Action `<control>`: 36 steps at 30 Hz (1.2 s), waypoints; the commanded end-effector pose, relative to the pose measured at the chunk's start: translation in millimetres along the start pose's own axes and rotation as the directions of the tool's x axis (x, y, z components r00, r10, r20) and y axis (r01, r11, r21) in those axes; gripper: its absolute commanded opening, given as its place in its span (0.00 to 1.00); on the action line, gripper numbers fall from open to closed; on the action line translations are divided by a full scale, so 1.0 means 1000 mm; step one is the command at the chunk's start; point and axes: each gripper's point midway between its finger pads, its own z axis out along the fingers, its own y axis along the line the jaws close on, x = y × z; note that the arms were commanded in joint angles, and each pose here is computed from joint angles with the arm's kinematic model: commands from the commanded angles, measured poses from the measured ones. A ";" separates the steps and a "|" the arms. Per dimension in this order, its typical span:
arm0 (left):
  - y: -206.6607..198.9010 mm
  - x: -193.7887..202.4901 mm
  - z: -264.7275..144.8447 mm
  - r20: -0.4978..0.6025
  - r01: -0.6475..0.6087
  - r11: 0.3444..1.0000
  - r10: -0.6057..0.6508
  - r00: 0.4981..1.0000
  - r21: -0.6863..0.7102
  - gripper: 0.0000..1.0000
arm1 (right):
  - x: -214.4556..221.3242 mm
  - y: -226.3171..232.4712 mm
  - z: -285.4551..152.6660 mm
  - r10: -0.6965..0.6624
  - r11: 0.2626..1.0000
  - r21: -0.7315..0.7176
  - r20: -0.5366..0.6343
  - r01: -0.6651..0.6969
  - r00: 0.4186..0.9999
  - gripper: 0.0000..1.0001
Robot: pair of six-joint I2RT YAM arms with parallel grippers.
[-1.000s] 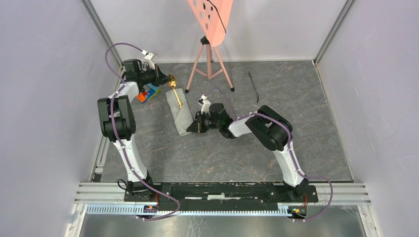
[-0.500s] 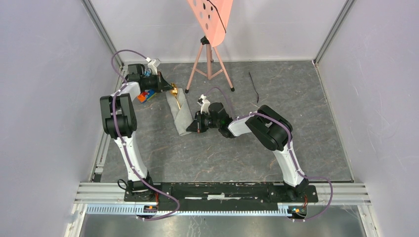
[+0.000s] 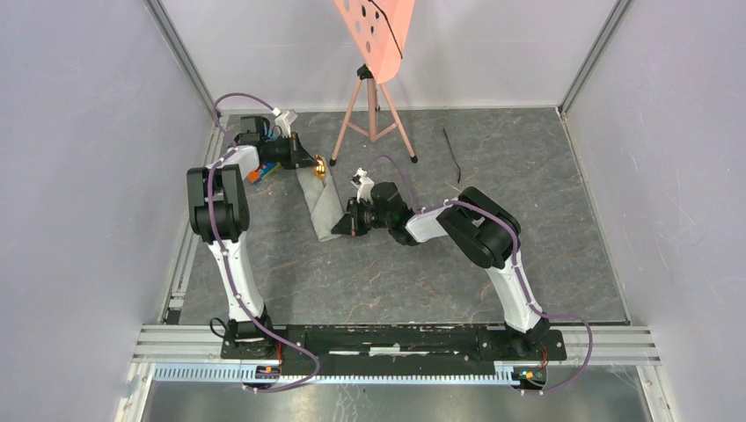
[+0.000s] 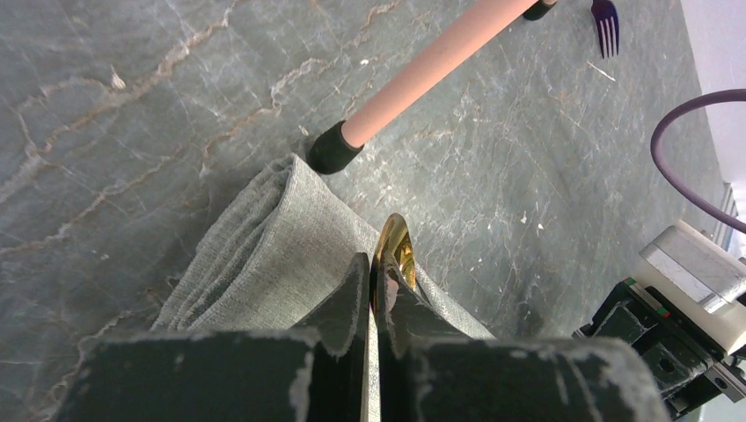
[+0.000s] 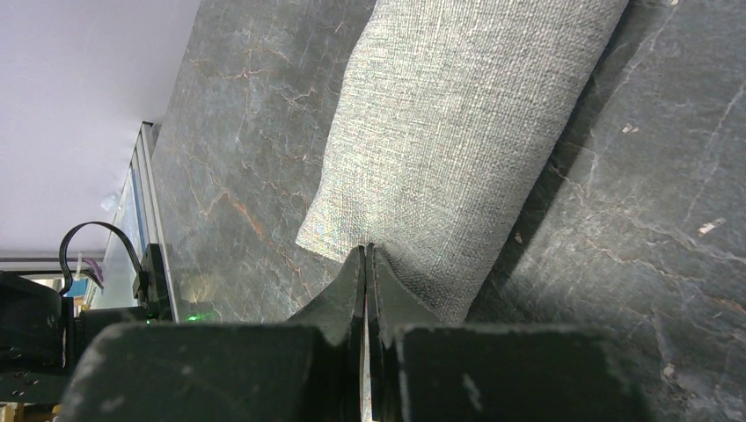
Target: Fold the napkin into a case and place the utensils inside
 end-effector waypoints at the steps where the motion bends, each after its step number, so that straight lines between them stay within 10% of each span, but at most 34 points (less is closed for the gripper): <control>1: -0.008 -0.001 0.001 -0.028 0.064 0.998 -0.064 0.998 0.028 0.02 | -0.006 -0.002 0.004 -0.031 0.999 0.013 0.020 0.031 0.999 0.00; 19: -0.001 0.015 0.012 -0.113 0.131 0.991 -0.133 0.985 -0.026 0.11 | -0.005 -0.003 0.002 -0.027 1.000 0.014 0.028 0.026 0.999 0.00; 32: -0.034 -0.045 -0.051 0.020 0.126 0.946 -0.126 0.992 -0.300 0.58 | -0.036 0.017 -0.005 -0.093 0.995 0.035 0.051 0.091 0.994 0.07; 36: -0.062 -0.065 -0.086 0.090 0.099 0.925 -0.070 0.993 -0.367 0.99 | -0.059 0.032 -0.019 -0.167 0.983 0.081 0.059 0.162 0.984 0.22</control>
